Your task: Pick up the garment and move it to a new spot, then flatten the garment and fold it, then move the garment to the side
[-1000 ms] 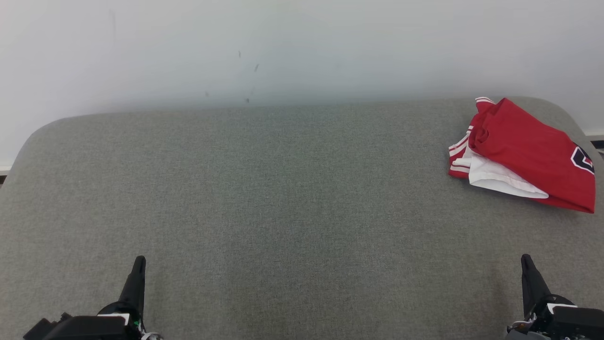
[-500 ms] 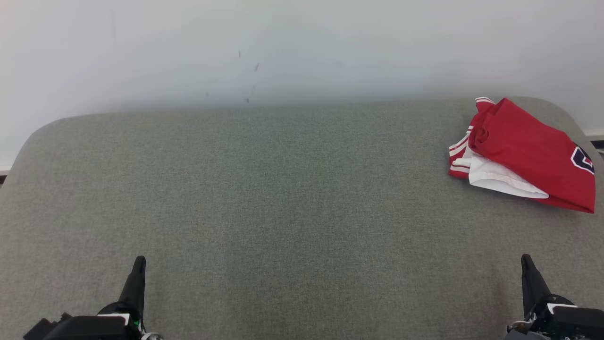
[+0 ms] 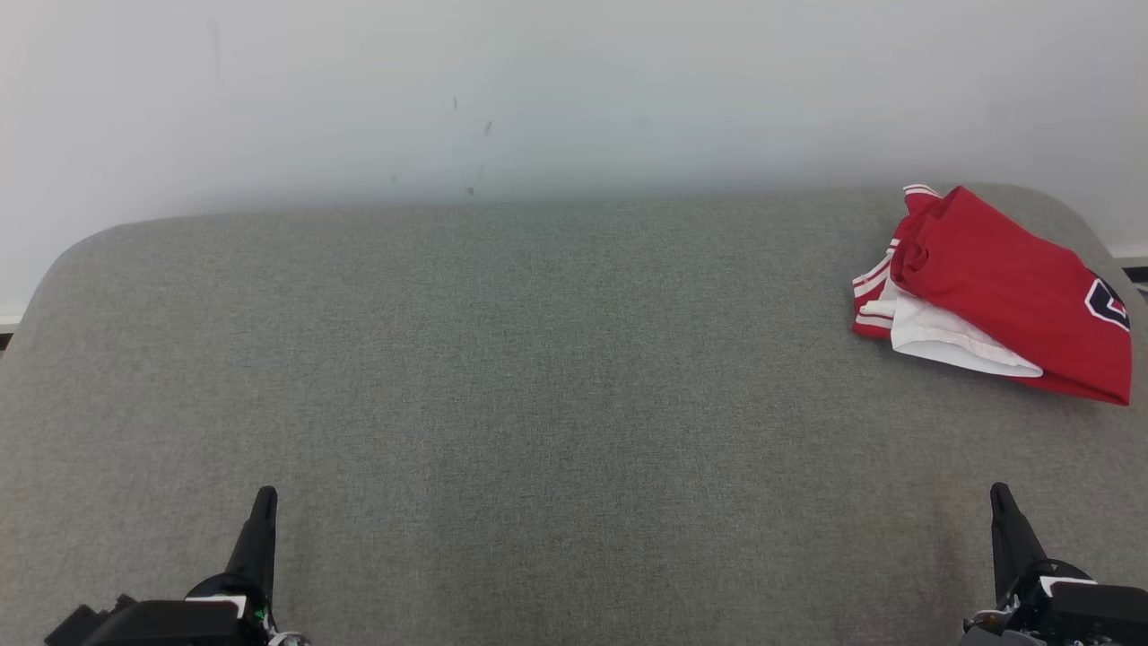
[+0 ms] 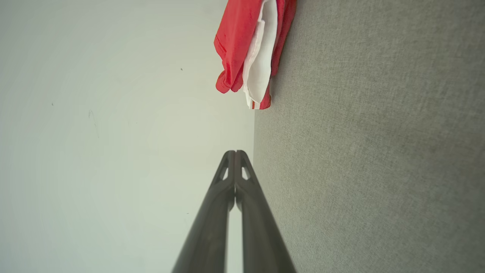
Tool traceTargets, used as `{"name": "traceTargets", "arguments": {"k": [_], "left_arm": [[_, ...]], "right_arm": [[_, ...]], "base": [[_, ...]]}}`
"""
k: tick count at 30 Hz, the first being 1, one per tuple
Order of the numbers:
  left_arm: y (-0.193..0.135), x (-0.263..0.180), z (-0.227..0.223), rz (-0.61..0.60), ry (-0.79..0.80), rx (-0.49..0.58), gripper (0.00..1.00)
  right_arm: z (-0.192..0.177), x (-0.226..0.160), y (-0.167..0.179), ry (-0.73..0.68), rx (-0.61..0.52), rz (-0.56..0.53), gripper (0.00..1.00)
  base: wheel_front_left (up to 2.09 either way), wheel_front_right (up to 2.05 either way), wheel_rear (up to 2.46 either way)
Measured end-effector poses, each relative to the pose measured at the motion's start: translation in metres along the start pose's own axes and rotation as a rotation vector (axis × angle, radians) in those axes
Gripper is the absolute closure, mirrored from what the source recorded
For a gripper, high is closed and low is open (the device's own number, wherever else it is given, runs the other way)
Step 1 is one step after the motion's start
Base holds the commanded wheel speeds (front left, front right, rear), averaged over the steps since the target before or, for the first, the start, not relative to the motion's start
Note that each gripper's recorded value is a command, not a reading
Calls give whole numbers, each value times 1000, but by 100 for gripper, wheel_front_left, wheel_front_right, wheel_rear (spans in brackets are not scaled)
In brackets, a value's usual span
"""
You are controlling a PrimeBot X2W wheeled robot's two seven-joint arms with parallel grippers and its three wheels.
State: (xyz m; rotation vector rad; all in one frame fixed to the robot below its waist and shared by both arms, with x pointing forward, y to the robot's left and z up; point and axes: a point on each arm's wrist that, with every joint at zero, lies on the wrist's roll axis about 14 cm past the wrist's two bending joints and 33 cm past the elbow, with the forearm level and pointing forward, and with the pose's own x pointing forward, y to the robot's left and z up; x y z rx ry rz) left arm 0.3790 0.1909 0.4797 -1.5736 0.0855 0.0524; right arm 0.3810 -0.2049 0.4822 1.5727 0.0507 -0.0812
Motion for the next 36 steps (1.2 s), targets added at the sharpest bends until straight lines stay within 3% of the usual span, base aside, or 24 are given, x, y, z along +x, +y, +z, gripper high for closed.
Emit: {"name": "traceTargets", "arguments": {"k": [36], "left_arm": [[0, 0, 0, 1, 0, 0, 100]], "right_arm": [[0, 0, 0, 0, 0, 0, 100]], "base": [[0, 0, 0]]}}
